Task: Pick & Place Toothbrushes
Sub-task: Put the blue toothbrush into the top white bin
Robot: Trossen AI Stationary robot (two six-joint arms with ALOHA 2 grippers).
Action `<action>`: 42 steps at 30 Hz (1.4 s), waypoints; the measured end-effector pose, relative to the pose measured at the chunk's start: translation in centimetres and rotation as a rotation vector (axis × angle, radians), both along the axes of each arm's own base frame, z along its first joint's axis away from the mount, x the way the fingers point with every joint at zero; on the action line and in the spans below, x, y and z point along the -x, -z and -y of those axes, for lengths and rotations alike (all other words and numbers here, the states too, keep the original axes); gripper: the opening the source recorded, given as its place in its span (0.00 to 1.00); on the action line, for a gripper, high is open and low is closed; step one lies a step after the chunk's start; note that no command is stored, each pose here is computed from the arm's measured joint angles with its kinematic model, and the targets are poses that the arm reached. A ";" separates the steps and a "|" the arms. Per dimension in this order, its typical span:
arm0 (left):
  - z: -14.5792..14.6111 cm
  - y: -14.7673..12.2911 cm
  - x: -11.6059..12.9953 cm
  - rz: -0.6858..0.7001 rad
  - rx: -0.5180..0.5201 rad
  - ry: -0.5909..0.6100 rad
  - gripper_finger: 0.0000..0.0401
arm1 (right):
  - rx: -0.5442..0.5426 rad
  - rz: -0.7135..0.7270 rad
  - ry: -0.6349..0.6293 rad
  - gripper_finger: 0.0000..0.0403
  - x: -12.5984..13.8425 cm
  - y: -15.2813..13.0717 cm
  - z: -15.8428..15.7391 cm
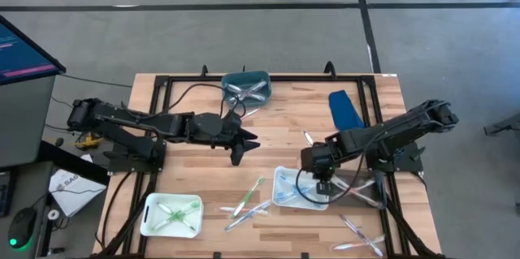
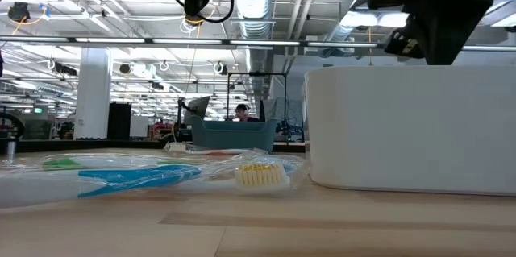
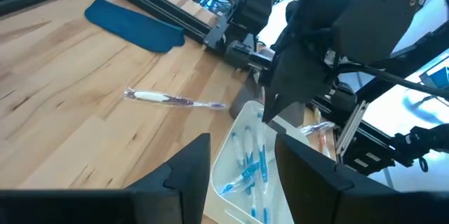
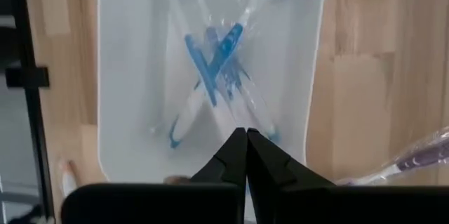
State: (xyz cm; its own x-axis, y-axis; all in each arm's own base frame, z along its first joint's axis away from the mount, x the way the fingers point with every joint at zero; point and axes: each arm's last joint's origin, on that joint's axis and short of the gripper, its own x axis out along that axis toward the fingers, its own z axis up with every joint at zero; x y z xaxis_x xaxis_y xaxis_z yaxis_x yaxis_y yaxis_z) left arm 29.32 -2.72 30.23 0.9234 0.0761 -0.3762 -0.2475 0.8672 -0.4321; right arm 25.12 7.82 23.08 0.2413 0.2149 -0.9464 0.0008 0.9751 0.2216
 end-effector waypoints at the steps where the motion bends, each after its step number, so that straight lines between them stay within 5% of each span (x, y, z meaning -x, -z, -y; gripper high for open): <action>1: 0.0 0.0 0.0 0.001 0.000 0.000 0.38 | -0.003 -0.008 -0.022 0.00 0.0 0.2 -0.2; 12: 0.0 -0.1 0.0 0.008 0.000 0.000 0.38 | -0.016 -0.171 -0.177 0.00 -0.9 3.9 -2.8; 42: 0.1 -0.1 0.0 0.005 -0.023 0.023 0.38 | -0.084 -0.165 -0.193 0.00 -3.4 2.9 -0.8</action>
State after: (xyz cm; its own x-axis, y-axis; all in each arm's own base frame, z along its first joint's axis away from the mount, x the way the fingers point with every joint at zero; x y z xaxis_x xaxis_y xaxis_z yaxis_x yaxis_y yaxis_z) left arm 29.32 -2.84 30.31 0.9270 0.0632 -0.3697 -0.2249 0.8826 -0.4129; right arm 28.49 8.66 20.15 0.0320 0.3211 -0.9465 -0.1403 0.9391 0.3138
